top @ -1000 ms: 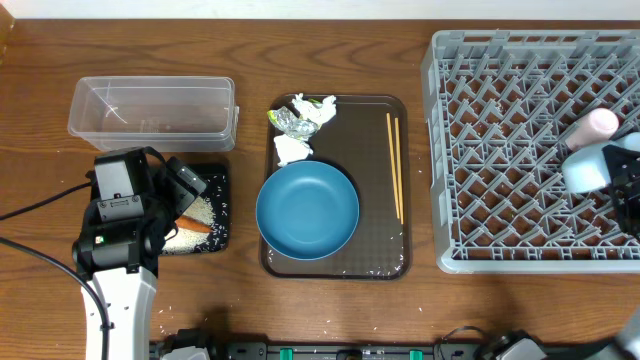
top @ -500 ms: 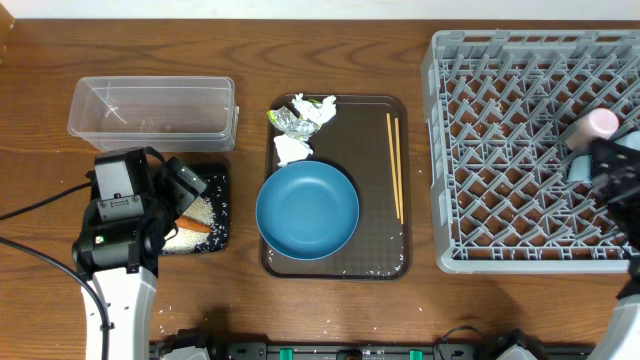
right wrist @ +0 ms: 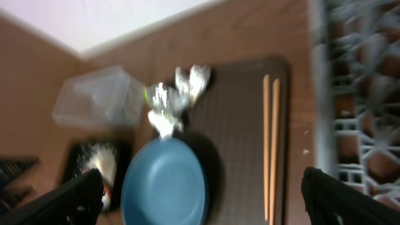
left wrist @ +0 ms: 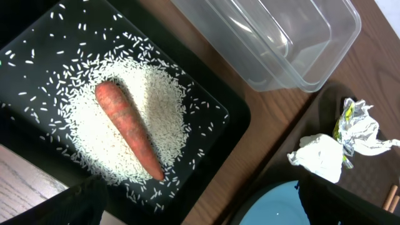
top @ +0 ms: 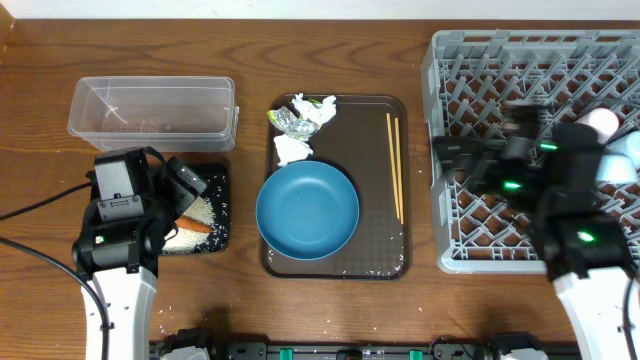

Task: Sort waste into correct bins and load items into the dishwasher rack

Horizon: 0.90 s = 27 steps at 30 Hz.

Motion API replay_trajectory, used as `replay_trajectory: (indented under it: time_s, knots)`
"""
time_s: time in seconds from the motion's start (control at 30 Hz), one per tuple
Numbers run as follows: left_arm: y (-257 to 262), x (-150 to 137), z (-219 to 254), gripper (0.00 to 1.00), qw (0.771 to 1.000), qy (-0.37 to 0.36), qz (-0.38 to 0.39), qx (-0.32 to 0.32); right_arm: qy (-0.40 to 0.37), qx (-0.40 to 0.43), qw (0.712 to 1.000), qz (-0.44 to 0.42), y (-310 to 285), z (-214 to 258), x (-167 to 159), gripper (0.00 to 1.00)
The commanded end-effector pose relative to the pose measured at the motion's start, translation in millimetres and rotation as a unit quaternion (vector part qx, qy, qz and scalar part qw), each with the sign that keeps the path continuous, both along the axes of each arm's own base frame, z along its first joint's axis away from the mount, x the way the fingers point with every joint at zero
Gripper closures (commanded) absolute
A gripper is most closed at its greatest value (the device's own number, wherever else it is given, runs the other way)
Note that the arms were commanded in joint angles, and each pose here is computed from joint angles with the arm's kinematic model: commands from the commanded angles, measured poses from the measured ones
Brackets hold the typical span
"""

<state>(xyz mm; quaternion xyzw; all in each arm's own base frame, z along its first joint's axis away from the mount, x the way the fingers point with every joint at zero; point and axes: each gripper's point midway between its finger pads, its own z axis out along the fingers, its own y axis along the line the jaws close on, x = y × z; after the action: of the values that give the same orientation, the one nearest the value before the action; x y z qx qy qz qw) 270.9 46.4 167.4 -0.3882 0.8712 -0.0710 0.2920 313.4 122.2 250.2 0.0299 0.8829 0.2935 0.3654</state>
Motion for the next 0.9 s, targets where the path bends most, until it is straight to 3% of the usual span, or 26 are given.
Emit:
replay_trajectory:
  time_s: [0.0, 0.13, 0.23, 0.4, 0.47, 0.6, 0.7, 0.87]
  knots:
    - [4.4, 2.8, 7.1, 0.00, 1.000, -0.006, 0.004, 0.008, -0.015, -0.107, 0.994, -0.007, 16.8, -0.6, 14.1, 0.01]
    - [4.4, 2.8, 7.1, 0.00, 1.000, -0.006, 0.004, 0.008, 0.020, -0.209, 0.977, 0.023, 40.9, -11.8, 23.7, 0.01]
    - [4.4, 2.8, 7.1, 0.00, 1.000, -0.006, 0.004, 0.008, 0.057, -0.306, 0.948, -0.066, 3.3, -12.2, 38.7, 0.01]
    - [4.4, 2.8, 7.1, 0.00, 1.000, -0.006, 0.004, 0.008, 0.080, -0.340, 0.916, -0.199, -70.7, 9.0, 56.5, 0.01]
    - [4.4, 2.8, 7.1, 0.00, 1.000, -0.006, 0.004, 0.008, 0.088, -0.325, 0.908, -0.249, -107.5, 14.5, 63.5, 0.21]
    - [4.4, 2.8, 7.1, 0.00, 1.000, -0.006, 0.004, 0.008, 0.122, -0.279, 0.892, -0.334, -186.2, 11.6, 65.4, 0.71]
    - [4.4, 2.9, 7.2, 0.00, 1.000, -0.006, 0.004, 0.008, 0.140, -0.250, 0.881, -0.377, -233.4, 3.2, 65.3, 0.99]
    - [4.4, 2.8, 7.1, 0.00, 1.000, -0.006, 0.004, 0.008, 0.151, -0.234, 0.881, -0.382, -285.6, -22.0, 75.9, 0.99]
